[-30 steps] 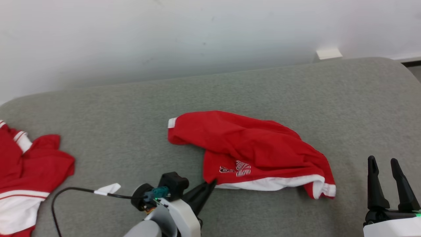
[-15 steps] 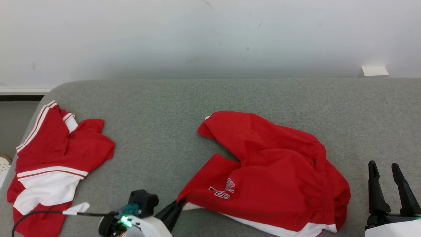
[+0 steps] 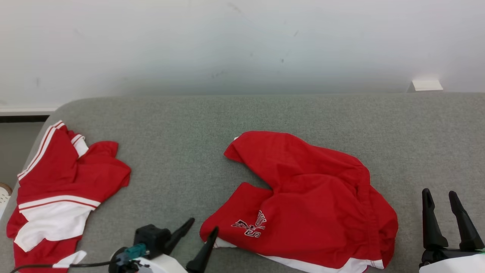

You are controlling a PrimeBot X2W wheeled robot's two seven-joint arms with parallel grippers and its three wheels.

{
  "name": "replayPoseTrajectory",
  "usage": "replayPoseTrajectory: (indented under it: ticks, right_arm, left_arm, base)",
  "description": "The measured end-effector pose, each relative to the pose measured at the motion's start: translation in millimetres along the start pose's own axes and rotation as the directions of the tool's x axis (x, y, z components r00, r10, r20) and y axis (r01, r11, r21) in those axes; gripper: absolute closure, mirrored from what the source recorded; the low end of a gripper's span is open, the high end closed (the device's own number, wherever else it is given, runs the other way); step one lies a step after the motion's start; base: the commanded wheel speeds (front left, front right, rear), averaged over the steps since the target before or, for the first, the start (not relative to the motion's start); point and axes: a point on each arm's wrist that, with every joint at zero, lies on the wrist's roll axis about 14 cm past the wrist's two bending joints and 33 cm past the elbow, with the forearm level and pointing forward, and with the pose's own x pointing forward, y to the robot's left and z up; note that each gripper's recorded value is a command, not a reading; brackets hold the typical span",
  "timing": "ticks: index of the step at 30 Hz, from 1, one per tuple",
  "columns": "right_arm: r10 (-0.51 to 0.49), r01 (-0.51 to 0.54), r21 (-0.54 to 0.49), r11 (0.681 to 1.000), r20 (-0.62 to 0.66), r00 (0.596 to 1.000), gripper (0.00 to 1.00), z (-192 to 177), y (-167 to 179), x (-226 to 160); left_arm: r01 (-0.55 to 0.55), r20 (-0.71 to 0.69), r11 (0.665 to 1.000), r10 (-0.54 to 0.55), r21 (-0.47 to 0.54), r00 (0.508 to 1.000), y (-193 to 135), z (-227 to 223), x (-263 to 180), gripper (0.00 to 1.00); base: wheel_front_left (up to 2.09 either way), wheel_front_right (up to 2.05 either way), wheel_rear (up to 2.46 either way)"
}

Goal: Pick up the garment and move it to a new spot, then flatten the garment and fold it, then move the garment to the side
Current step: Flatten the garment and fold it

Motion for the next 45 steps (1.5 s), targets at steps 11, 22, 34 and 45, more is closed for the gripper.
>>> replayPoseTrajectory:
  ticks: [11, 22, 34, 45]
  right_arm:
    - [0.024, -0.023, -0.008, 1.000, 0.146, 0.989, 0.00, 44, 14, -14]
    - [0.092, -0.080, -0.115, 0.990, 0.104, 0.990, 0.00, 34, 31, -40]
    - [0.090, -0.087, -0.113, 0.990, 0.027, 0.996, 0.00, 8, 33, -41]
    - [0.086, -0.080, -0.125, 0.989, 0.049, 0.995, 0.00, 15, 31, -36]
  left_arm:
    - [-0.150, 0.267, 0.987, 0.159, -0.055, 0.950, 27, 53, -23, 0.00]
    - [-0.318, 0.388, 0.940, 0.341, -0.123, 0.856, 66, 76, -58, 0.00]
    - [-0.341, 0.347, 0.931, 0.364, -0.129, 0.864, 71, 52, -57, 0.00]
    - [-0.313, 0.347, 0.945, 0.327, -0.099, 0.879, 66, 53, -46, 0.00]
  base:
    - [0.00, 0.00, 0.00]
    - [0.00, 0.00, 0.00]
    - [0.00, 0.00, 0.00]
    - [0.00, 0.00, 0.00]
